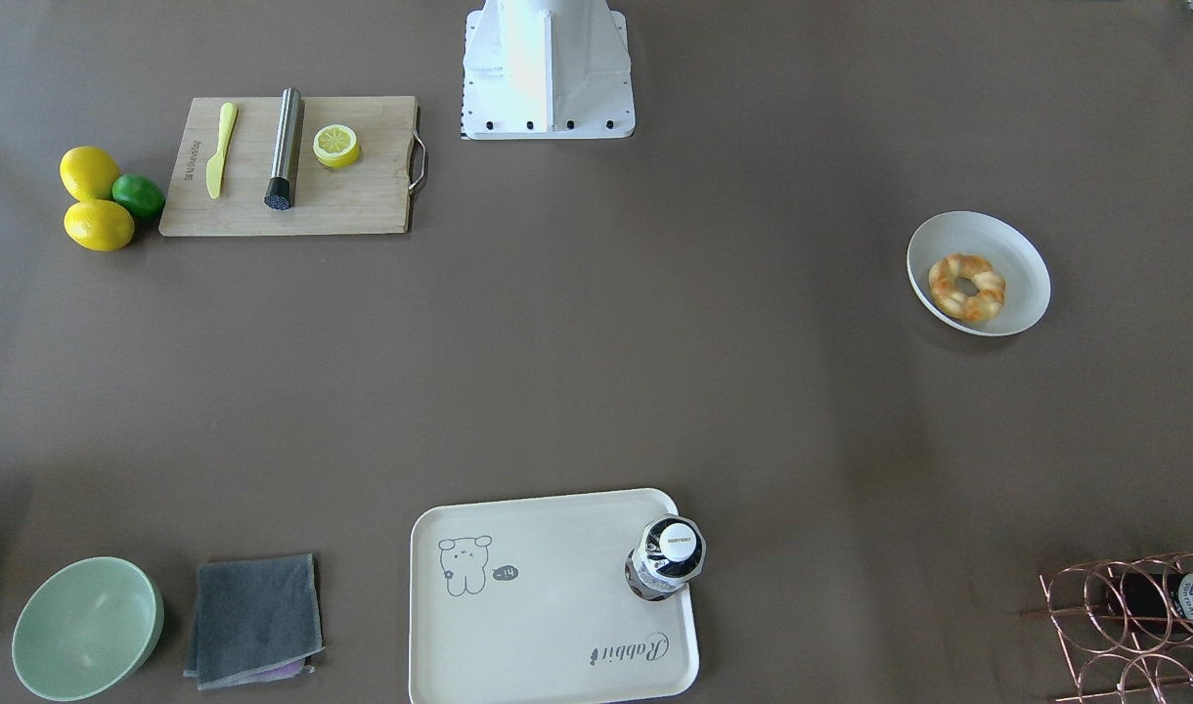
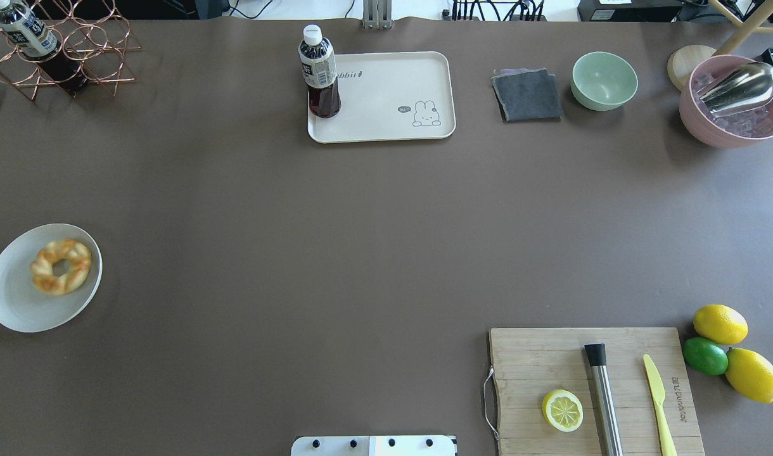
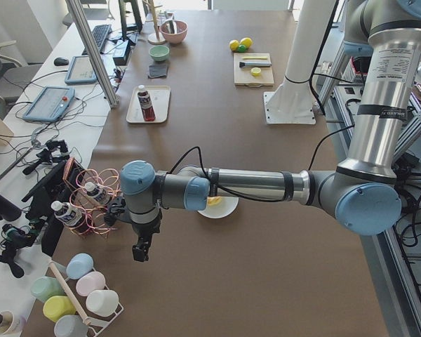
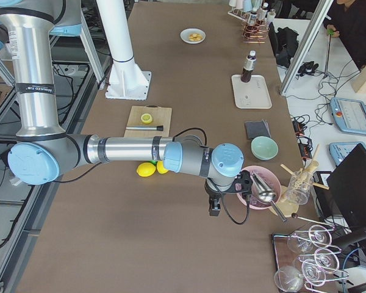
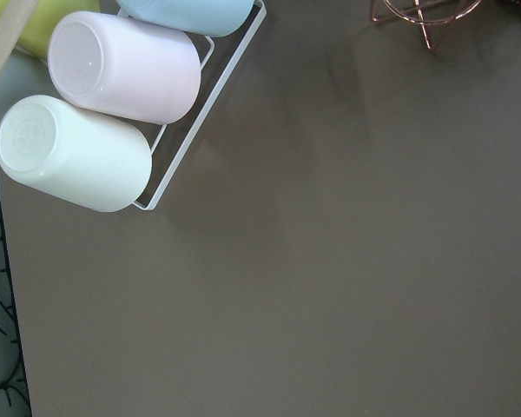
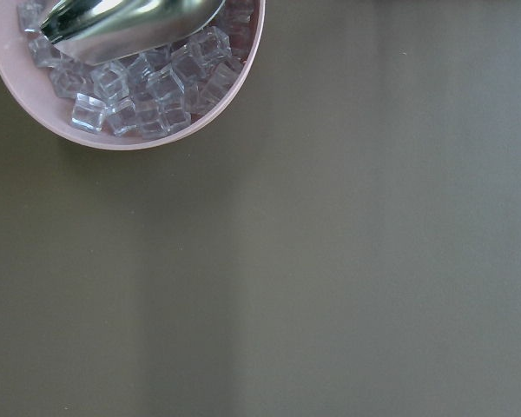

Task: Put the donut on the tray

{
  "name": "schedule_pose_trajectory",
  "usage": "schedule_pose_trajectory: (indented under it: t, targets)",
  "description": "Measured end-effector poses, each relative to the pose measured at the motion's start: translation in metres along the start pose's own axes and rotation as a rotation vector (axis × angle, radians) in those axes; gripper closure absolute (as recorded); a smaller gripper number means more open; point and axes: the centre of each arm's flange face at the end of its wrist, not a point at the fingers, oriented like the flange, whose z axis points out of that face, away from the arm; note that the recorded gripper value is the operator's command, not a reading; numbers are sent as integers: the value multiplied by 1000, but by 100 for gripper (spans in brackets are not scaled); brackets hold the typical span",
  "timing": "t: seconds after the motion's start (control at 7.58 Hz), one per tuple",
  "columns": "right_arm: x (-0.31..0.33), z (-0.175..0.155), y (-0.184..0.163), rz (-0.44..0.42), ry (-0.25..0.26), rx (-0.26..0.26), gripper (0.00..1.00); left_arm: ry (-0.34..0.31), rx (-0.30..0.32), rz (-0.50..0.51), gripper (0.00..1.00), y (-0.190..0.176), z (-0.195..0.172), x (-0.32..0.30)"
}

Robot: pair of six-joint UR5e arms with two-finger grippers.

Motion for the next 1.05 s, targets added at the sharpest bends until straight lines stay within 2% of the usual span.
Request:
schedule_pose_trajectory:
  t: [1.05]
  targets:
    - [-2, -2, -2, 0, 0, 4, 0, 4, -6, 0, 2, 6, 3, -1]
